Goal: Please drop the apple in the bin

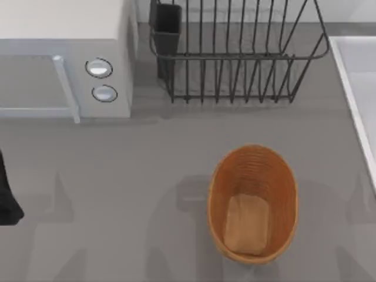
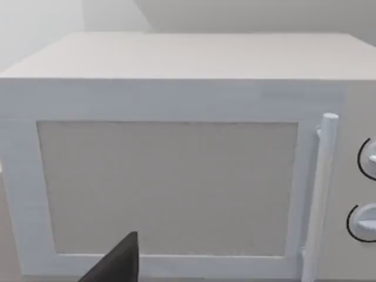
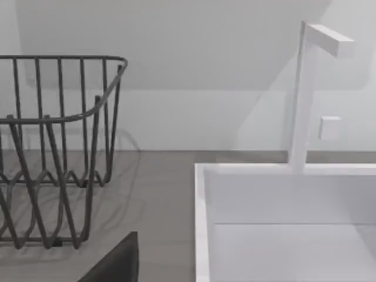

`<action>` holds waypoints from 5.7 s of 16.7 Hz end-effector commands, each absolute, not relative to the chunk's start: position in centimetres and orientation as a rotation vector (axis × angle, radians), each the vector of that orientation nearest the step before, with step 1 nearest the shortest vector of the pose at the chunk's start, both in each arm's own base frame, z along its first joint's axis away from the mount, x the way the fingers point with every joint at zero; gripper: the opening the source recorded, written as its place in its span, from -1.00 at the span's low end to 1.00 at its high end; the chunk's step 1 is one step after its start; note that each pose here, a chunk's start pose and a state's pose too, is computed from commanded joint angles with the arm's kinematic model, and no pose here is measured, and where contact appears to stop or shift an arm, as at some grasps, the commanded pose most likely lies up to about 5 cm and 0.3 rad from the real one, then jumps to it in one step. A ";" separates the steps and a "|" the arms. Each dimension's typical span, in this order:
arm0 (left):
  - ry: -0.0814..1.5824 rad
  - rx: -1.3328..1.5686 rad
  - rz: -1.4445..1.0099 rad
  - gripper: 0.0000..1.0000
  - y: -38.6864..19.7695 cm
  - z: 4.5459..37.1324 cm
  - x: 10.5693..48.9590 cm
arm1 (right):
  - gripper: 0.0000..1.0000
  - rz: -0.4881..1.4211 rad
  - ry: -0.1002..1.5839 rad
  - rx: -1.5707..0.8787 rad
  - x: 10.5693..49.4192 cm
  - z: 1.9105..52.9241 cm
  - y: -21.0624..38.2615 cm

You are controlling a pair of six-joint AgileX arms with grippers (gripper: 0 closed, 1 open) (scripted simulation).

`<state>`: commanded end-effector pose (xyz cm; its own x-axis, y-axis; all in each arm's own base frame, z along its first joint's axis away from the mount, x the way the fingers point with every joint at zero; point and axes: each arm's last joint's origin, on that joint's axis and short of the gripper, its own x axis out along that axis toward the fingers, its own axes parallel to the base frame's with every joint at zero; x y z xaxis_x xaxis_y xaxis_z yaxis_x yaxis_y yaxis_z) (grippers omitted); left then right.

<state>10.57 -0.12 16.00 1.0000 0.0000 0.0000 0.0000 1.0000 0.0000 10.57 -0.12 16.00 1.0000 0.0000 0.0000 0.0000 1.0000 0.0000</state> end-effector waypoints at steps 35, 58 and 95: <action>1.272 0.955 -1.061 1.00 10.8 17.9 31.0 | 1.00 0.000 0.000 0.000 10.6 16.0 -0.1; 1.274 0.950 -1.061 -0.36 10.4 10.9 31.0 | 1.00 0.000 0.000 0.000 10.6 16.0 -0.1; 1.338 0.939 -1.090 -1.00 7.6 25.7 32.7 | 1.00 0.000 0.000 0.000 10.6 16.0 -0.1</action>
